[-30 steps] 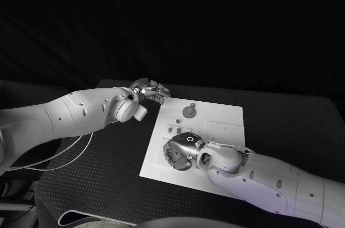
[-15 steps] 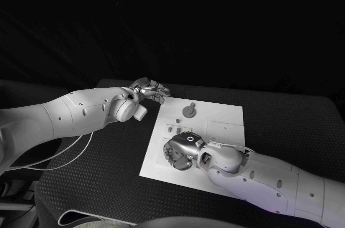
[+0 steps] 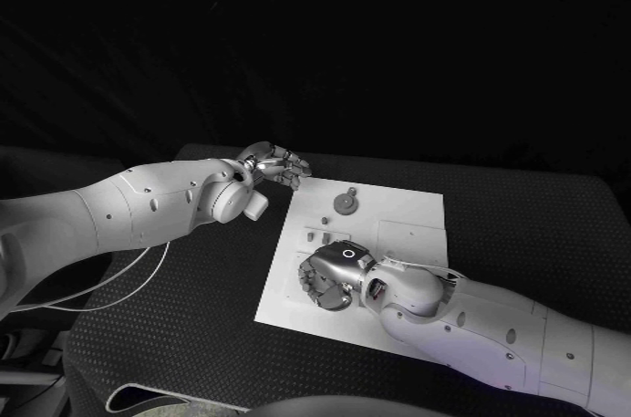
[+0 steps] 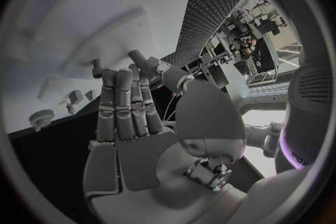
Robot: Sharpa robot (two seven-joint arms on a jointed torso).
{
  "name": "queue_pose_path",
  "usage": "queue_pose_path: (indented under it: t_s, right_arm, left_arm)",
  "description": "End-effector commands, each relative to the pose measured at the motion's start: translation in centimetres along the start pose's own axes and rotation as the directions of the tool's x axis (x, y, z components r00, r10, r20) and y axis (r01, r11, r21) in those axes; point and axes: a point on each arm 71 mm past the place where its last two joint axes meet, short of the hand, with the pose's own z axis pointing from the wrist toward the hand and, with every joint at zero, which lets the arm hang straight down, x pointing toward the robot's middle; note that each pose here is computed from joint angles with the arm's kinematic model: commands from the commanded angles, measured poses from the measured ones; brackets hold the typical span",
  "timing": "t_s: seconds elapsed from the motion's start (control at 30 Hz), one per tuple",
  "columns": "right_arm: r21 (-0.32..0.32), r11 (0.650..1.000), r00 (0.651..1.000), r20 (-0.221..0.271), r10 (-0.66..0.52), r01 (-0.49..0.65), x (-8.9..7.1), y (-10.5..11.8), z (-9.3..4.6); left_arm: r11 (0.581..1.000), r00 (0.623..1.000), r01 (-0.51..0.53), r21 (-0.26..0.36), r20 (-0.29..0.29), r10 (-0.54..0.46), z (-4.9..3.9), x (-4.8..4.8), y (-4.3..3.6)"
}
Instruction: Assemble the parts on the task board
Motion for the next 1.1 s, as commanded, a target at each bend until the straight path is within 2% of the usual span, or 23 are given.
queue_pose_path:
  t_s: [0.03, 1.1]
  right_arm:
    - [0.077, 0.997, 0.999, -0.040, -0.013, 0.016, 0.64, -1.62, -0.62]
    - [0.072, 0.997, 0.999, -0.044, -0.006, 0.009, 0.64, -1.47, -0.69]
  left_arm:
    - [1.000, 1.000, 0.001, 0.010, -0.015, 0.000, 0.01, 0.14, -0.14]
    - [1.000, 1.000, 0.000, 0.009, -0.015, 0.000, -0.01, 0.11, -0.13]
